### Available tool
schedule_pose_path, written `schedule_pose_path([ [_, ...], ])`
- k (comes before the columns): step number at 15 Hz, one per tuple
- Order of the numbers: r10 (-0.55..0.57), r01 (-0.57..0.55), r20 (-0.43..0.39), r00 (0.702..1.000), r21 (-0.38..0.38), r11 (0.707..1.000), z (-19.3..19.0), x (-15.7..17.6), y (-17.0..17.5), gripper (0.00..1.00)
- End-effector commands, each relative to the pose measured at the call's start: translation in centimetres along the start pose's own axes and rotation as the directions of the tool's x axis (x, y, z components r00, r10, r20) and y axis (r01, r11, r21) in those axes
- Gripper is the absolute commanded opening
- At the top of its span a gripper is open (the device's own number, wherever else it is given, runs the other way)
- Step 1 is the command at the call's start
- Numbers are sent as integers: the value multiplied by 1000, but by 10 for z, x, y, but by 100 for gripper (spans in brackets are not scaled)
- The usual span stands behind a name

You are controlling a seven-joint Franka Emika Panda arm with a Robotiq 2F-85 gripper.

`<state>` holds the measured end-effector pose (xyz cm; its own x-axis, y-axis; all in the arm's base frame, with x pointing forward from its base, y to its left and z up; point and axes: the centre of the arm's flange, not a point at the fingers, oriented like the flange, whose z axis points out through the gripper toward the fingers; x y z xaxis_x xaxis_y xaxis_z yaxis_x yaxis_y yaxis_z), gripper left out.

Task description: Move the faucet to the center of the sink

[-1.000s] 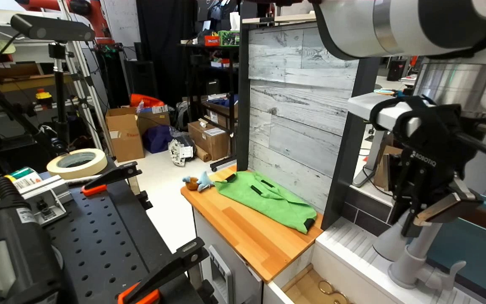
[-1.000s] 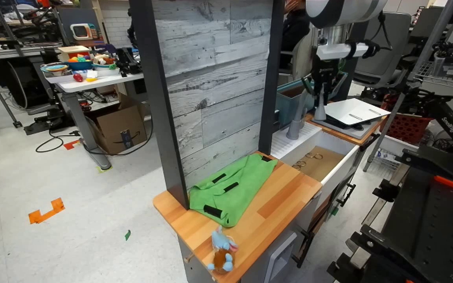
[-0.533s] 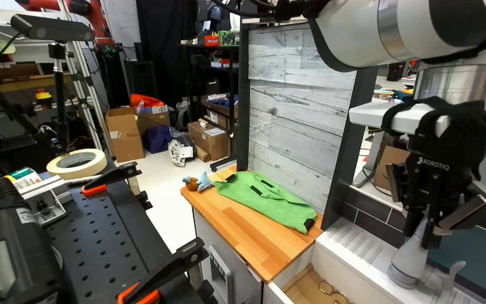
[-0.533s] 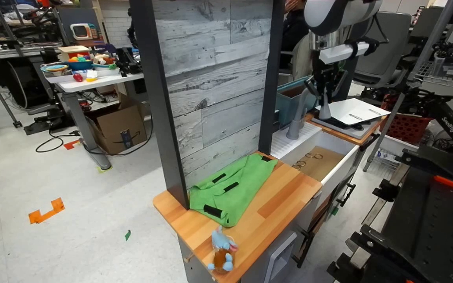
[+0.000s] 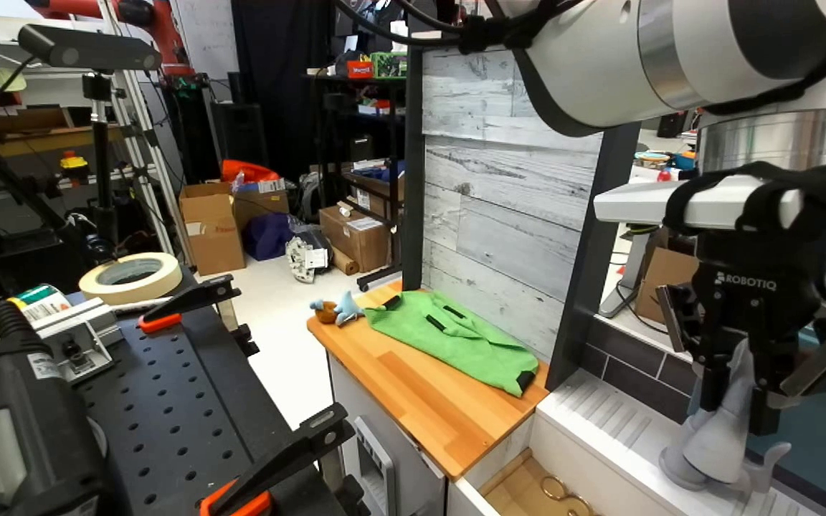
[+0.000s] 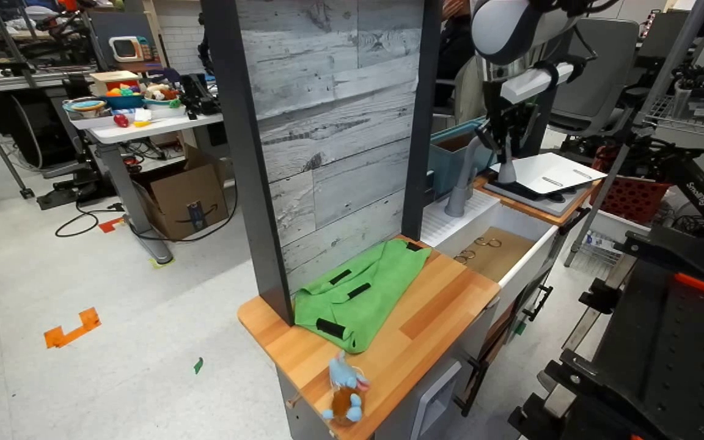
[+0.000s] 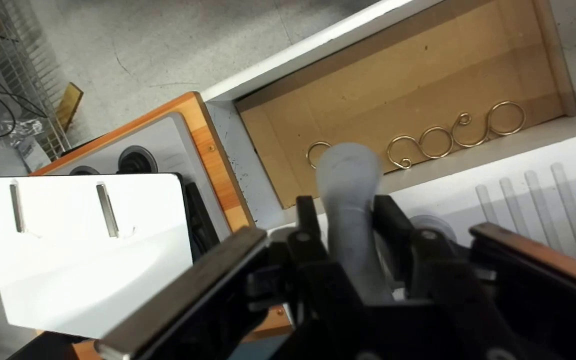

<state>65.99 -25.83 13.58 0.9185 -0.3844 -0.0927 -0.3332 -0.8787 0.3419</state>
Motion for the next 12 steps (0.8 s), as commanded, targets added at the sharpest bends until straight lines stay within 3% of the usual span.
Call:
schedule_pose_path([
  [1, -52, 53, 14, 999, -65, 997, 4, -6, 21, 67],
  [6, -203, 203, 5, 979, -59, 977, 1, -38, 6, 100],
  [12, -377, 375, -127, 918, -35, 926, -31, -97, -11, 100],
])
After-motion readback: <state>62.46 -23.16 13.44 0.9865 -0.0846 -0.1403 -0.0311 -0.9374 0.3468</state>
